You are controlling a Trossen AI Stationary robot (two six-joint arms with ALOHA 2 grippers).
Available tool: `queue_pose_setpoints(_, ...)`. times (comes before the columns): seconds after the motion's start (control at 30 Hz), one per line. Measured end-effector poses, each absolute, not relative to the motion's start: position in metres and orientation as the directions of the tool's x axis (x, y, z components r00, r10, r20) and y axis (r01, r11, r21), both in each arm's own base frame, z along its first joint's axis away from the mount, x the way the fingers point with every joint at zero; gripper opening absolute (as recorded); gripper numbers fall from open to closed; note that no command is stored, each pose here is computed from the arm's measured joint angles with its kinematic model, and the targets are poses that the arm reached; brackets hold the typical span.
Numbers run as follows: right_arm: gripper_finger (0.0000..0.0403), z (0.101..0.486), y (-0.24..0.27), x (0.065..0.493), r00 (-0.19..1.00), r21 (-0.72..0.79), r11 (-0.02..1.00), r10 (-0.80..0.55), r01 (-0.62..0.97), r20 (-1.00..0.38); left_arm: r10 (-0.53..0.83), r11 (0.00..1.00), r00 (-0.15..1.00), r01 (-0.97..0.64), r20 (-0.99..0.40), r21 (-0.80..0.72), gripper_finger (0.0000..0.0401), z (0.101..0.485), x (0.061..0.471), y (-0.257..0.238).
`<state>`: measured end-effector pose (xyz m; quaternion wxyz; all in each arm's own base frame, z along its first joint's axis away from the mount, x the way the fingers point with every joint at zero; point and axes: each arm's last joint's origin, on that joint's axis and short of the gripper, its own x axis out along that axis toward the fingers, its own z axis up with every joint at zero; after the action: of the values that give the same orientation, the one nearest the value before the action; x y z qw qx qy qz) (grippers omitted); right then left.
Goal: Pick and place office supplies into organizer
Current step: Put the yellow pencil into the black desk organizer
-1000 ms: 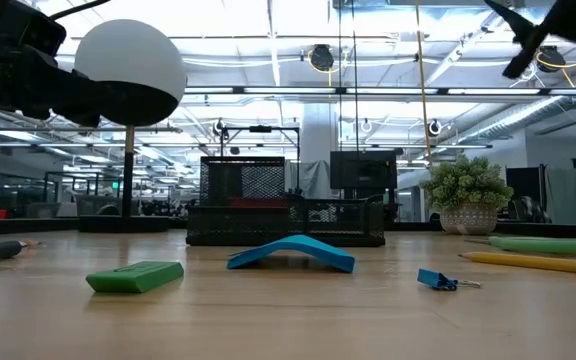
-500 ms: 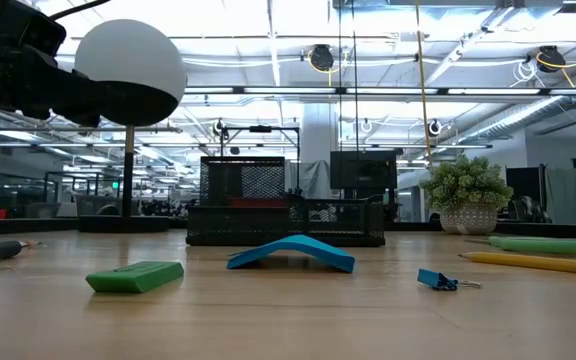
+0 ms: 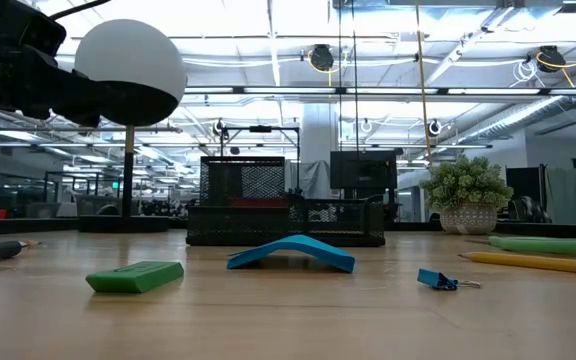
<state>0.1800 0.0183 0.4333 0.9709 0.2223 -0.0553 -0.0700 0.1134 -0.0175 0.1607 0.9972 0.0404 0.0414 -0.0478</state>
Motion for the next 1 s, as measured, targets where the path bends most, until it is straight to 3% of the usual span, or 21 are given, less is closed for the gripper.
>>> queue_pose_setpoints(0.37,0.0139,0.426,0.025,0.211,0.928,0.419,0.874,-0.088,0.247,-0.363,-0.092,0.992,0.992,0.099,-0.087,0.077,0.0115,0.161,0.113,-0.018)
queue_pose_setpoints(0.67,0.0139,0.404,0.03,0.224,0.824,0.45,0.837,-0.004,0.313,-0.567,-0.092,0.992,0.992,0.099,-0.087,0.077,0.0115,0.161,0.113,-0.018)
queue_pose_setpoints(1.0,0.0139,0.419,0.032,0.241,0.616,0.288,0.845,-0.06,0.451,-0.786,-0.092,0.992,0.992,0.099,-0.087,0.077,0.0115,0.161,0.113,-0.018)
